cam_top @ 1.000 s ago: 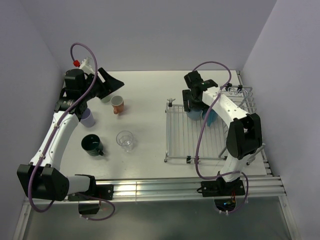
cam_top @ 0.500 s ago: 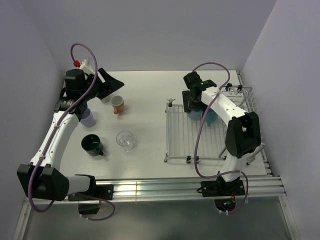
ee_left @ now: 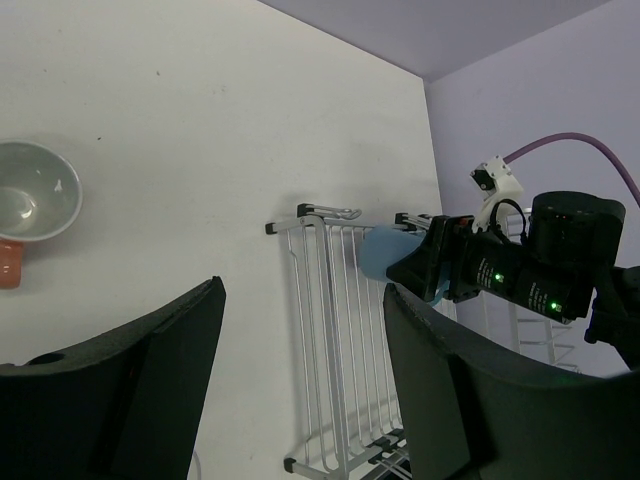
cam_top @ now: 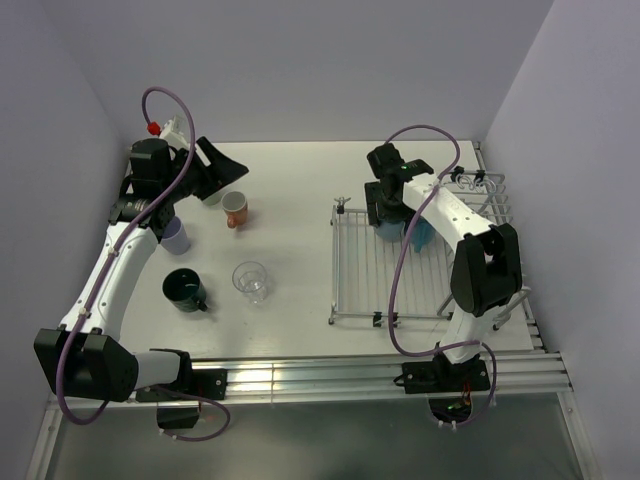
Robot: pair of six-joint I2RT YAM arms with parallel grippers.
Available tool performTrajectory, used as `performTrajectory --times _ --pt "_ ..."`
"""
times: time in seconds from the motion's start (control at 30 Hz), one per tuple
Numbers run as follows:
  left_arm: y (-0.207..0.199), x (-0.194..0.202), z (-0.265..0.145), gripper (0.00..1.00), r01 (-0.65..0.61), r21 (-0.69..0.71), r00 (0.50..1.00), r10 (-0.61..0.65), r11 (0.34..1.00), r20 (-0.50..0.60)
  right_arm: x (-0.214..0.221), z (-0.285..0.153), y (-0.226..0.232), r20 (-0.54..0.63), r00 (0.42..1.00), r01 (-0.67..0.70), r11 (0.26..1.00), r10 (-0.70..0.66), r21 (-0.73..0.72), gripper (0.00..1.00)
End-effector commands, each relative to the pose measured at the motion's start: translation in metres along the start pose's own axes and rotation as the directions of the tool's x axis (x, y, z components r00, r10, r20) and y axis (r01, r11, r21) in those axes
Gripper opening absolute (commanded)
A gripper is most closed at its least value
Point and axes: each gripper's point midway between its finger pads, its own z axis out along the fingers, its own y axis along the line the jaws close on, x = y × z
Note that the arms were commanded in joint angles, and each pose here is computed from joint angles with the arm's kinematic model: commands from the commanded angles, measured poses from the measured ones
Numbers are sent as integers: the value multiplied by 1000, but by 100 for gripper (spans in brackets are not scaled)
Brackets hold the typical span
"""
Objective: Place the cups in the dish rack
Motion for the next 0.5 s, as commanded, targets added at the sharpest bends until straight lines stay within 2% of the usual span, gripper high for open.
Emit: performTrajectory --times 0.0,0.3,0.47 --pt "-11 -15 -3 71 -33 25 999 32 999 41 -5 -18 -8 29 1000 -3 1000 3 -1 46" --pt "-10 -13 -2 71 -29 27 999 28 999 36 4 -16 -6 9 1000 6 1000 -6 -16 43" --pt "-9 -13 -3 71 -30 22 999 29 999 34 6 -11 -5 0 1000 6 1000 -6 -12 47"
